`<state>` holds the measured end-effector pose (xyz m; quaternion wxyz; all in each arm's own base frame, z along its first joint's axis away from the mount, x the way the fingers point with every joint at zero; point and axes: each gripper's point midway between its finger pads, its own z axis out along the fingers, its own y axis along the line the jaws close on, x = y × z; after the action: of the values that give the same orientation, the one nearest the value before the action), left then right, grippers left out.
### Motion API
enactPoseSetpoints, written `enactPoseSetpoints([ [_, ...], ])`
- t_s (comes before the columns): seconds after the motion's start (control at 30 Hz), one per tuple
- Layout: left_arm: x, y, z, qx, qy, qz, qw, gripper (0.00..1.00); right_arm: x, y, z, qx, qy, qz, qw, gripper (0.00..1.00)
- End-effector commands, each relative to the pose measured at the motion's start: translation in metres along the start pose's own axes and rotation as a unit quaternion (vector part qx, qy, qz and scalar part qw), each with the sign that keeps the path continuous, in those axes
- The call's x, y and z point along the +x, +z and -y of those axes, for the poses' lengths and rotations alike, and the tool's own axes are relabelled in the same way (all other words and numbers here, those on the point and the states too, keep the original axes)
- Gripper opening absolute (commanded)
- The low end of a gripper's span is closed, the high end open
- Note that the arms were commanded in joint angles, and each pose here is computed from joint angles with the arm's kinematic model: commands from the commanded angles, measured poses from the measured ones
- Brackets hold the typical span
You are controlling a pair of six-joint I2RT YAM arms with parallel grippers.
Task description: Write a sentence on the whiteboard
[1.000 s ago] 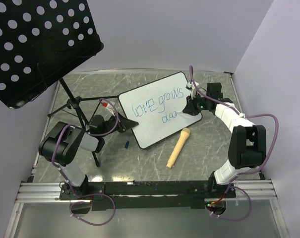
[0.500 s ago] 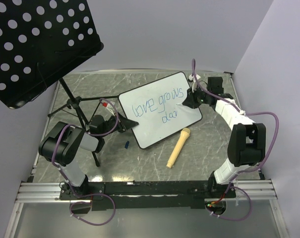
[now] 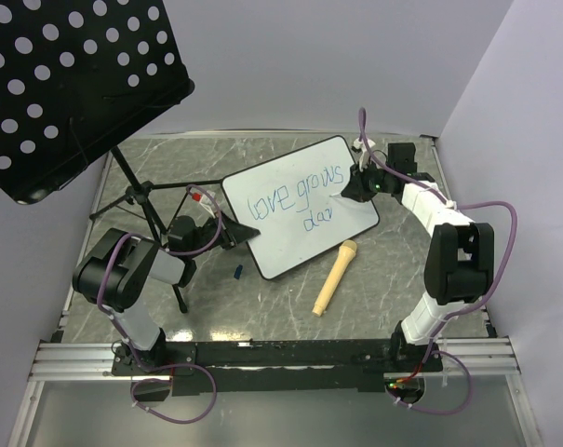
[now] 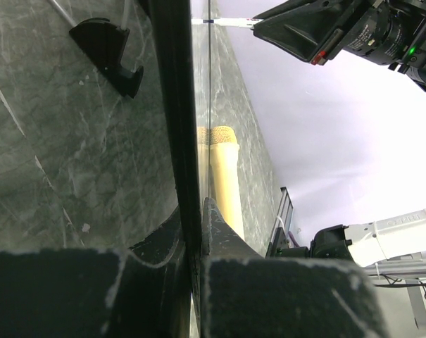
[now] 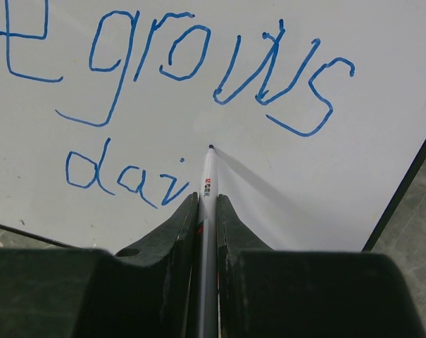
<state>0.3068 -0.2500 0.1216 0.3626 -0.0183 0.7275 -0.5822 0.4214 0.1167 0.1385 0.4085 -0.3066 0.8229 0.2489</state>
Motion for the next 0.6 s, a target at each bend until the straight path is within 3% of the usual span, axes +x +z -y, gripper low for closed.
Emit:
enactPoseSetpoints([
  [0.0,-0.029,0.003,0.057,0.107,0.120,0.040,0.986,0.01,-0.001,-0.005,0.000,0.006,-0.019,0.004,1.000,0.00],
  [0.57,-0.030,0.002,0.057,0.104,0.121,0.043,0.986,0.01,0.030,-0.022,-0.025,-0.007,-0.027,-0.015,0.999,0.00],
])
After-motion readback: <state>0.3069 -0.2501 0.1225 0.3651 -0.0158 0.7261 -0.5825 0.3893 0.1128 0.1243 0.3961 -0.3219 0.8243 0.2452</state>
